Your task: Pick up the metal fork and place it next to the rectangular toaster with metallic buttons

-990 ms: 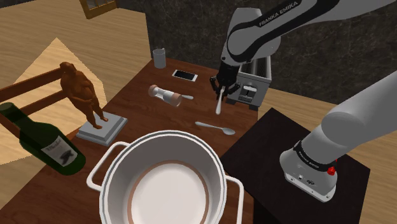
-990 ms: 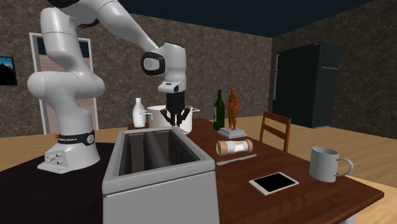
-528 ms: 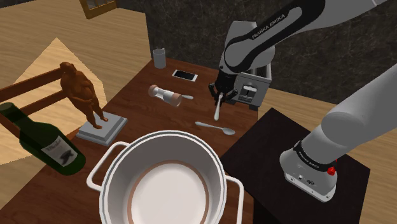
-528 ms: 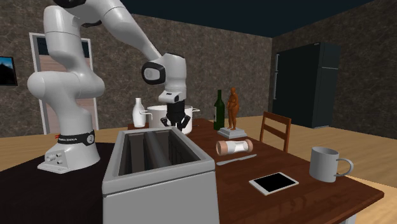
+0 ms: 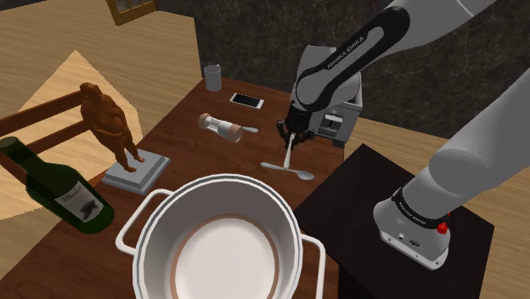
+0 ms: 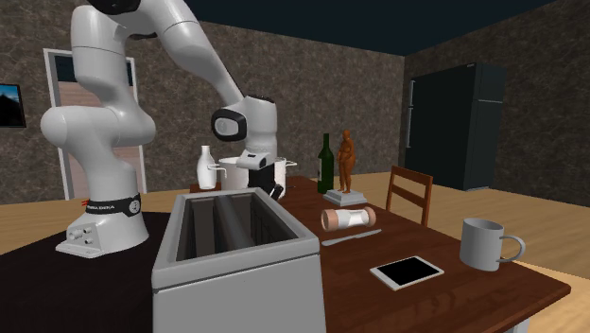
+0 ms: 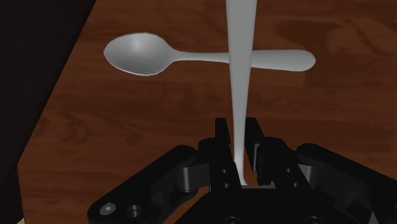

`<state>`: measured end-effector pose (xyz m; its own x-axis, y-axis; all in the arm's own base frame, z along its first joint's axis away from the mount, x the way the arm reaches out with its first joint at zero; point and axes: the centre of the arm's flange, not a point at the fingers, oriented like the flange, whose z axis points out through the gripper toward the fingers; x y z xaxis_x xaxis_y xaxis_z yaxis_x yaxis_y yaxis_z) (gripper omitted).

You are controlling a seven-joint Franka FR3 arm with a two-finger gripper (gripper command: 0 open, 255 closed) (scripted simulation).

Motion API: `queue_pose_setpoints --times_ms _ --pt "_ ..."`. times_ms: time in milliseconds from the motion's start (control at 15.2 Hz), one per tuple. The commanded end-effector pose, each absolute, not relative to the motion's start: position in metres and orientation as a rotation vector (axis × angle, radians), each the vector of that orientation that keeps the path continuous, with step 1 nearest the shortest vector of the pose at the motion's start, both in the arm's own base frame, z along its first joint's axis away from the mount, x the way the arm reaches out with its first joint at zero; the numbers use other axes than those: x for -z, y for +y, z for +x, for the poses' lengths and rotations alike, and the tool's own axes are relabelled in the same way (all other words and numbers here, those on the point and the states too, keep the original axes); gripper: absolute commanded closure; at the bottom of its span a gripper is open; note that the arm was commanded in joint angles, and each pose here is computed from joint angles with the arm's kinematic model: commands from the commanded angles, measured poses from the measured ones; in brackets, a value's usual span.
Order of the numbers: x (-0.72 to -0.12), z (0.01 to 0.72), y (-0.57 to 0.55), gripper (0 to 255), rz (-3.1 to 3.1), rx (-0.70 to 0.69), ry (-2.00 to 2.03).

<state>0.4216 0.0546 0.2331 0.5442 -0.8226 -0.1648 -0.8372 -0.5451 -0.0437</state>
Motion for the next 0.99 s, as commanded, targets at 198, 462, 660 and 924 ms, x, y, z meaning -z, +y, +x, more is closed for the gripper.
queue_pose_setpoints --times_ms 198,462,660,924 --pt "-0.207 0.421 0.055 255 -2.656 -0.188 1.434" --pt "-0.185 0.421 0.055 255 -2.656 -0.188 1.434" --pt "-0.173 0.421 0.055 255 -2.656 -0.188 1.434" --pt "-0.173 0.421 0.055 255 -2.656 -0.188 1.434"
